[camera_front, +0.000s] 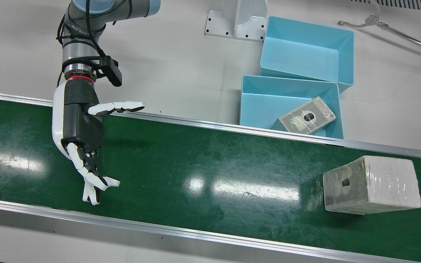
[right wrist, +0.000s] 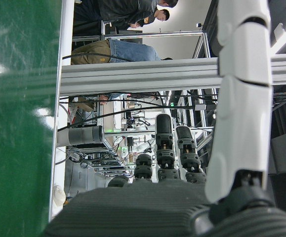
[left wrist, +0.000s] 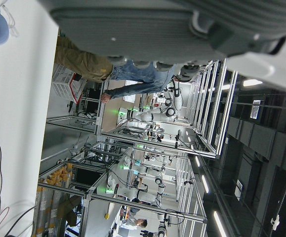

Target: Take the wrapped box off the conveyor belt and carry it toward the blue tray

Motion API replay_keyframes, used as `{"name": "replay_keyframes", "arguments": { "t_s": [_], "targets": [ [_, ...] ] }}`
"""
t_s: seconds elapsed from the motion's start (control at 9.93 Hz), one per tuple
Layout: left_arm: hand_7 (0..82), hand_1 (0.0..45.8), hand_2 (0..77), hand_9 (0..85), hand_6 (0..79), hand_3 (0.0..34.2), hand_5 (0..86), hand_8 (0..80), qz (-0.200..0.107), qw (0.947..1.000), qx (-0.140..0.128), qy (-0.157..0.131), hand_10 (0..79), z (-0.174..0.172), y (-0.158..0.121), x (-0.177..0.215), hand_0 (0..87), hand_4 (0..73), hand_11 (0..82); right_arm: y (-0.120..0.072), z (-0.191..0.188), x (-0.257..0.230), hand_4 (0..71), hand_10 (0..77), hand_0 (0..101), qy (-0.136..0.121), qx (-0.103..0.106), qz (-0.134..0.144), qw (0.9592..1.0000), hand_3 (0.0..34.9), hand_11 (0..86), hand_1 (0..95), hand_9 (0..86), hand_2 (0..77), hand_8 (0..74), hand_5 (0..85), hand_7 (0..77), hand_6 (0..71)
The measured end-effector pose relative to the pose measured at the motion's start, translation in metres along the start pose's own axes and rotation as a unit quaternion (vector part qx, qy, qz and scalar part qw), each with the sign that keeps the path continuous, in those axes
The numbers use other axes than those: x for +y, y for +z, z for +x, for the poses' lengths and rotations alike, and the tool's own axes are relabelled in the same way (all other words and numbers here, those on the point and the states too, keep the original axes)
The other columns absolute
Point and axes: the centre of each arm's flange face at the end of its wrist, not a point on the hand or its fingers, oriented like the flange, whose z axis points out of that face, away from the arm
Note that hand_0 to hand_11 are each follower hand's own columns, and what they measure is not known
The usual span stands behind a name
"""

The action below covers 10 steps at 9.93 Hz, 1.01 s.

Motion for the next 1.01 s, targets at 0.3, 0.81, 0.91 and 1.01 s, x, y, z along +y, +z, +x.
{"name": "replay_keyframes", "arguments": {
  "t_s": [0.3, 0.81, 0.91, 1.01],
  "targets": [
    [0.5, 0.0, 0.5, 0.0, 0.5, 0.0, 1.1, 0.5, 0.0, 1.0, 0.0, 0.0, 0.5, 0.0, 0.0, 0.0, 0.0, 0.5, 0.5, 0.0015, 0.0015, 0.0023, 15.3, 0.0, 47, 0.001, 0.0, -0.002, 1.0, 0.0, 1.1, 13.1, 10.4, 9.3, 6.0, 15.3, 26.7, 10.9],
    [0.5, 0.0, 1.1, 0.5, 0.5, 0.0, 1.1, 0.5, 0.0, 1.0, 0.0, 0.0, 0.0, 0.0, 0.0, 0.0, 0.0, 0.5, 0.5, 0.0018, 0.0019, 0.0029, 16.4, 0.0, 47, 0.001, 0.0, -0.002, 1.0, 0.0, 1.1, 12.0, 10.4, 8.2, 6.0, 15.3, 26.7, 10.9],
    [0.5, 0.0, 1.1, 0.5, 0.5, 0.0, 1.1, 0.5, 0.0, 1.0, 0.0, 0.0, 0.0, 0.0, 0.0, 0.0, 0.0, 0.5, 0.5, 0.0018, 0.002, 0.0028, 16.4, 0.0, 47, 0.001, 0.0, -0.001, 1.0, 0.0, 1.1, 12.0, 10.4, 8.2, 6.0, 15.3, 26.7, 10.9],
    [0.5, 0.0, 0.5, 0.5, 0.5, 0.0, 1.1, 0.5, 0.0, 1.0, 0.0, 0.0, 0.5, 0.0, 0.0, 0.0, 0.0, 0.0, 0.5, 0.0018, 0.002, 0.0028, 16.4, 0.0, 47, 0.001, 0.0, -0.002, 1.0, 0.0, 1.1, 12.0, 10.4, 8.2, 6.0, 15.3, 26.7, 10.9]
  ]
}}
